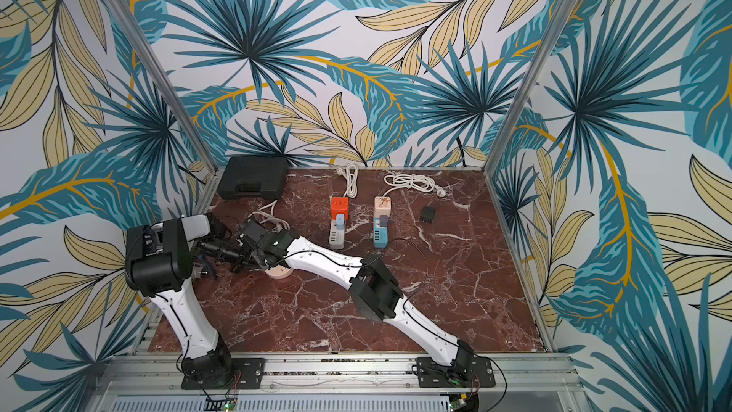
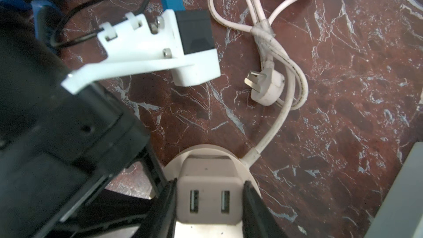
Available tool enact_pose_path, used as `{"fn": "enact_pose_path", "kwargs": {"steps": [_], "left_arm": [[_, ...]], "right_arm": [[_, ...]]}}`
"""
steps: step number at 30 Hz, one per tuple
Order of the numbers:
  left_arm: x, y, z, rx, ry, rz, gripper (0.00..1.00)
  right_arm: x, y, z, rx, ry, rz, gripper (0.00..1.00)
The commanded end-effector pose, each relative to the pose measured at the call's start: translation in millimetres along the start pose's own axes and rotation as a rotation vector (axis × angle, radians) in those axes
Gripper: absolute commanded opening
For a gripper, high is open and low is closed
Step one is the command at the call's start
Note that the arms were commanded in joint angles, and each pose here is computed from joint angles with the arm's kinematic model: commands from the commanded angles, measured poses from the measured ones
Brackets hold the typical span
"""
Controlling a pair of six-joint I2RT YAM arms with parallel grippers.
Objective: Pull the plug off the socket
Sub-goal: Remove the plug from the socket.
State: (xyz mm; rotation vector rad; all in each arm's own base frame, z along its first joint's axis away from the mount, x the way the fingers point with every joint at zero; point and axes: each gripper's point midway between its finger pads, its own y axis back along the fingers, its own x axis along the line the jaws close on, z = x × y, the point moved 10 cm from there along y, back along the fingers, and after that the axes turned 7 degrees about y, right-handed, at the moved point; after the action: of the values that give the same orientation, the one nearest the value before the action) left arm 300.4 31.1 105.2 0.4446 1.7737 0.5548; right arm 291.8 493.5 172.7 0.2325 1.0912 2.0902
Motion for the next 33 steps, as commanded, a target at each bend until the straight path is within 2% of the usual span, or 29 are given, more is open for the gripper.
{"fn": "enact_pose_path", "kwargs": {"steps": [1, 5, 9, 15, 22, 25, 29, 33], "left_arm": [[22, -7, 15, -0.020, -0.067, 0.151, 0.00], [22, -7, 15, -0.020, -0.066, 0.150, 0.00], [21, -6, 15, -0.020, -0.067, 0.149, 0.00], [22, -7, 15, -0.021, -0.068, 0.148, 0.00], [21, -7, 15, -0.021, -0.068, 0.147, 0.00], [21, -6, 14, -0.022, -0.069, 0.147, 0.00], [21, -6, 15, -0.022, -0.070, 0.147, 0.00], [22, -7, 15, -0.021, -0.067, 0.149, 0.00]], "right_arm": [[-9, 23, 11, -0.003, -0.012, 0.040, 0.13], [-16, 27, 16, -0.002, -0.113, 0.149, 0.13], [-17, 27, 16, 0.002, -0.125, 0.158, 0.13], [-13, 19, 8, 0.027, -0.077, 0.100, 0.12], [-1, 21, 5, 0.004, 0.051, -0.051, 0.12], [-2, 22, 5, 0.006, 0.060, -0.059, 0.12], [-1, 24, 8, 0.001, 0.044, -0.011, 0.12], [-8, 25, 12, 0.003, -0.066, 0.103, 0.11]]}}
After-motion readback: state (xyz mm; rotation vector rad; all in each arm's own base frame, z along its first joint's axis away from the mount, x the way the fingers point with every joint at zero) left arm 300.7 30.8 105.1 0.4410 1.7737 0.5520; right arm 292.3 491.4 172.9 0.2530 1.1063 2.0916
